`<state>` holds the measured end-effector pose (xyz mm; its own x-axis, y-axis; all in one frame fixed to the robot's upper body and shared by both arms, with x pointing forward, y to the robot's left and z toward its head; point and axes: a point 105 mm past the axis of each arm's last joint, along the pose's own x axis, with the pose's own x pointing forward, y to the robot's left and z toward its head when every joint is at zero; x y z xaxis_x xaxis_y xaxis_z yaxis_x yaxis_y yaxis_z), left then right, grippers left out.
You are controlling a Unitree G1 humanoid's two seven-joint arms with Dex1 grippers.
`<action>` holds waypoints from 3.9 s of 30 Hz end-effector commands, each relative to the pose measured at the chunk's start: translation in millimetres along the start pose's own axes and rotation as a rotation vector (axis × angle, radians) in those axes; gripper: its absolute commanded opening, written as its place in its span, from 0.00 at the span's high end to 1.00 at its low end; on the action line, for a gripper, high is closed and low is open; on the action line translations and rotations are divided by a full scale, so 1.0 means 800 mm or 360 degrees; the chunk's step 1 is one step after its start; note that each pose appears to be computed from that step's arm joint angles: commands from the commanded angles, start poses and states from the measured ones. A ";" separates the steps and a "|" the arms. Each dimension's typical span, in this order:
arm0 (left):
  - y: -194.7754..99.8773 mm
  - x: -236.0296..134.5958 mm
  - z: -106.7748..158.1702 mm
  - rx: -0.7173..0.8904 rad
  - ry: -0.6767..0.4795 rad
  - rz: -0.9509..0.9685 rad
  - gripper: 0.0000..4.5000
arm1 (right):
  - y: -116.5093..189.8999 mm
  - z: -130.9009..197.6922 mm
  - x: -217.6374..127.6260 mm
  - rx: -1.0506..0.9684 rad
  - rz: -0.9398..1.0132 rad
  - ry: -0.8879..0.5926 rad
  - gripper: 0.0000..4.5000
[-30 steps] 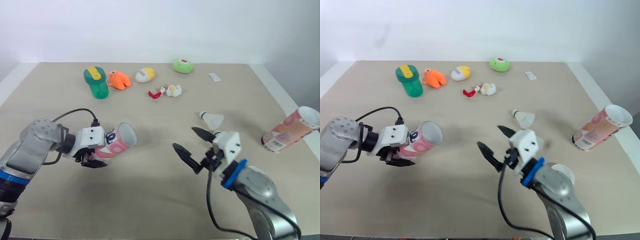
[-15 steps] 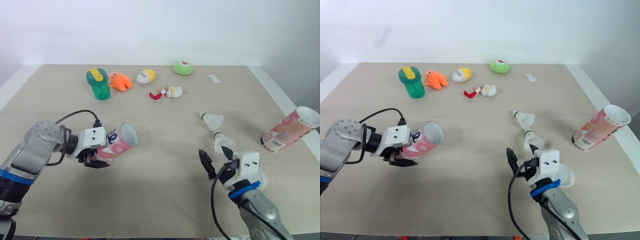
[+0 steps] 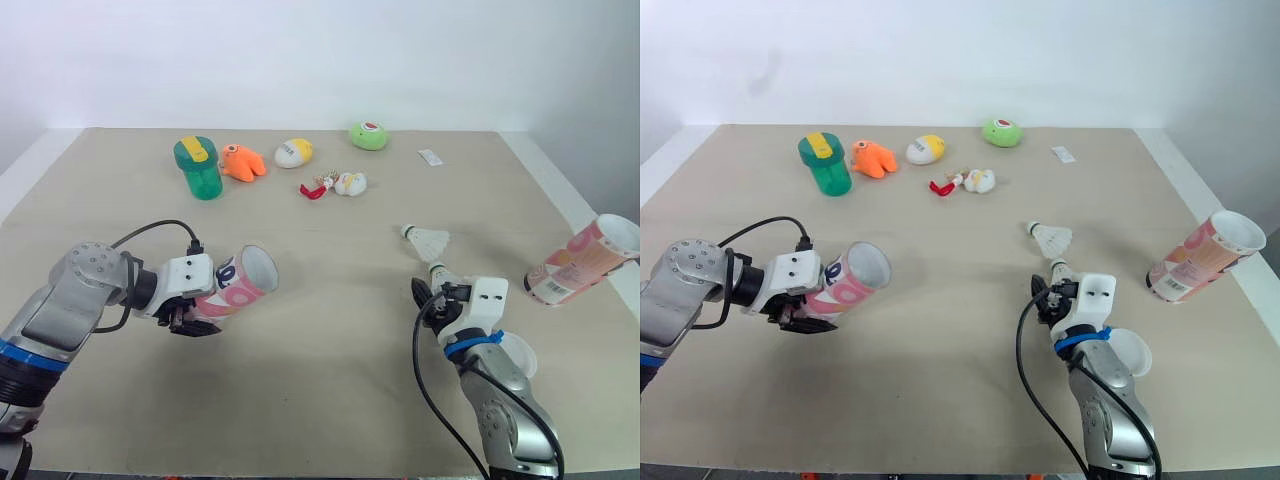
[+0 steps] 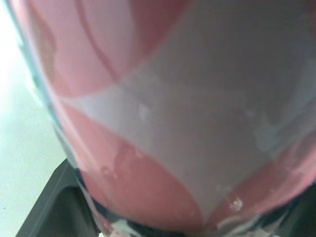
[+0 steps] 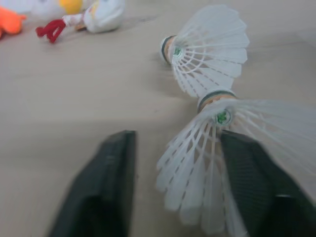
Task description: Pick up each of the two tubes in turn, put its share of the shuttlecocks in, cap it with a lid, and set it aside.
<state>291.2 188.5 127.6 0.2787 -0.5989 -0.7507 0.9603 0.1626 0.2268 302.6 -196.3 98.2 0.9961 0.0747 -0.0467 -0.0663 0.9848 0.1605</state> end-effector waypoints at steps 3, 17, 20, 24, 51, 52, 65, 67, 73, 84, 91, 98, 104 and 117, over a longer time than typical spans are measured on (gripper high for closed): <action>-0.009 0.010 0.004 0.0007 -0.0034 -0.0046 0.23 | -0.001 0.019 -0.002 0.0097 0.0011 -0.0092 0.95; -0.006 0.013 0.006 0.0006 -0.0051 -0.0035 0.23 | 0.055 0.079 -0.039 0.0123 0.0609 -0.0314 0.99; -0.004 0.013 0.006 0.0005 -0.0050 -0.0033 0.23 | 0.123 0.101 -0.055 0.0010 0.1190 -0.0253 0.99; -0.001 0.013 0.010 0.0013 -0.0061 -0.0032 0.23 | 0.177 0.117 -0.069 -0.0253 0.1696 -0.0142 0.99; -0.005 0.014 0.009 0.0008 -0.0057 -0.0053 0.23 | 0.205 0.109 -0.038 -0.0358 0.1674 -0.0225 0.01; -0.005 0.014 0.009 0.0009 -0.0058 -0.0056 0.23 | 0.190 0.106 -0.030 -0.0392 0.1536 -0.0236 0.01; -0.001 0.017 0.013 0.0042 -0.0066 -0.0084 0.23 | 0.031 0.040 0.039 -0.0499 0.0154 0.0002 0.01; -0.001 0.016 0.014 0.0047 -0.0067 -0.0082 0.23 | 0.029 0.036 0.048 -0.0464 0.0124 0.0016 0.01; -0.002 0.011 0.012 0.0038 -0.0060 -0.0062 0.23 | 0.019 0.036 0.076 -0.0392 0.0051 0.0006 0.01; -0.005 0.005 0.014 0.0024 -0.0068 -0.0023 0.23 | 0.005 0.052 0.125 -0.0344 -0.0038 -0.0010 0.49; -0.007 0.009 0.016 0.0015 -0.0078 -0.0023 0.23 | 0.019 0.063 0.123 -0.0312 0.0093 -0.0037 1.00; -0.007 0.011 0.015 -0.0003 -0.0087 -0.0017 0.23 | 0.142 0.109 0.063 -0.0348 0.1159 -0.0230 1.00; -0.008 0.013 0.016 -0.0014 -0.0099 -0.0014 0.23 | 0.226 0.119 -0.016 -0.0575 0.1993 -0.0123 1.00; -0.006 0.015 0.018 -0.0023 -0.0114 -0.0010 0.23 | 0.262 0.104 -0.031 -0.0883 0.2228 -0.0040 1.00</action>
<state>291.8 175.3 128.5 0.2910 -0.6412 -0.7101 0.9567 0.1874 0.2228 275.9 -10.1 195.7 0.1426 0.9700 -0.1970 -0.9595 0.0867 -0.2679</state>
